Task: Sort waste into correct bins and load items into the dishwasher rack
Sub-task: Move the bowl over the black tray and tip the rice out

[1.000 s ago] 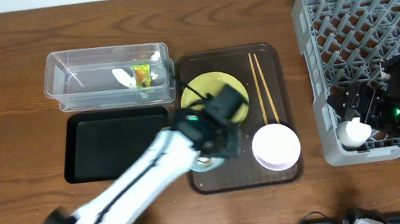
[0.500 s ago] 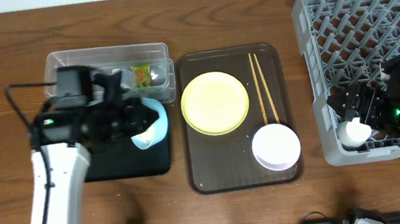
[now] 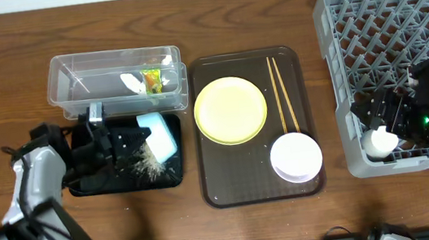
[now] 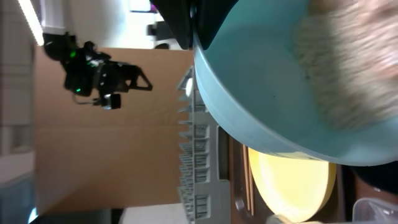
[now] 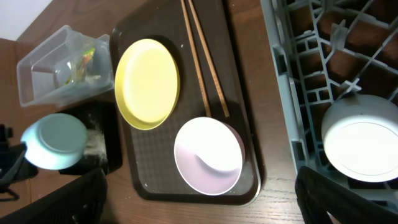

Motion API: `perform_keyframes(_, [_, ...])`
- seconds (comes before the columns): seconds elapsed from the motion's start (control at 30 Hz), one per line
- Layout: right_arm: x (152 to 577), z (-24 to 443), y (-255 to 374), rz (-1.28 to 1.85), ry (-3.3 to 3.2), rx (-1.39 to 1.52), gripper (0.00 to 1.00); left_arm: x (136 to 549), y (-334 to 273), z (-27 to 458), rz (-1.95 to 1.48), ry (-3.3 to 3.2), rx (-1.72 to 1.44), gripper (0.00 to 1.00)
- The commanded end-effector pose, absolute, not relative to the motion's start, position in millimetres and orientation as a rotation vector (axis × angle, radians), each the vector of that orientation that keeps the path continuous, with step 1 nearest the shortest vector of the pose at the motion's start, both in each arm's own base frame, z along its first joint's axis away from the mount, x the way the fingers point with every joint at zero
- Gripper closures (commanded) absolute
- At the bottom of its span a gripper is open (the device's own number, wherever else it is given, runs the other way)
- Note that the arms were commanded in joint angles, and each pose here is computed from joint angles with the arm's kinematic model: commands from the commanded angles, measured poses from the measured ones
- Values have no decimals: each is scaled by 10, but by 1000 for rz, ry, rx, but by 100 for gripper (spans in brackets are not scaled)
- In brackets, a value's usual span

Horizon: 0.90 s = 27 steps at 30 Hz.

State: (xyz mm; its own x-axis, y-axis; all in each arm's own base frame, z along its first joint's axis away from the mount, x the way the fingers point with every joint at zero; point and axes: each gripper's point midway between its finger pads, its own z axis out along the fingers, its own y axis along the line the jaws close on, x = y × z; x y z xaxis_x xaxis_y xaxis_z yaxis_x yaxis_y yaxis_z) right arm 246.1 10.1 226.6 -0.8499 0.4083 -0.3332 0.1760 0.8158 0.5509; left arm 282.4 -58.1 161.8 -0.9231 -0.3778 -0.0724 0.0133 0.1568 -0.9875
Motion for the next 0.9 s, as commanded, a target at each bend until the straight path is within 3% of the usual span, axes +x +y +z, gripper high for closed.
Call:
perform_keyframes(0.0, [2466,2333,107,720,2534,411,6,2884,-557,1701,-1866,2019,-297,94])
perform_keyframes(0.43, [2455,2328,111,723,2539,414,6,2913,-517,1639,-1795,2022,-221,94])
perform_keyframes(0.57, [2453,2327,111,723,2540,415,6,2903,-504,1704,-1900,2024,-393,94])
perform_keyframes(0.67, [2453,2327,112,723,2540,415,6,2895,-503,1687,-1808,2027,-263,94])
perform_keyframes(0.77, [2453,2328,112,724,2539,415,5,2883,-498,1735,-1919,2027,-439,94])
perform_keyframes(0.87, [2446,2324,114,724,2543,417,5,2901,-490,1748,-1869,2013,-352,94])
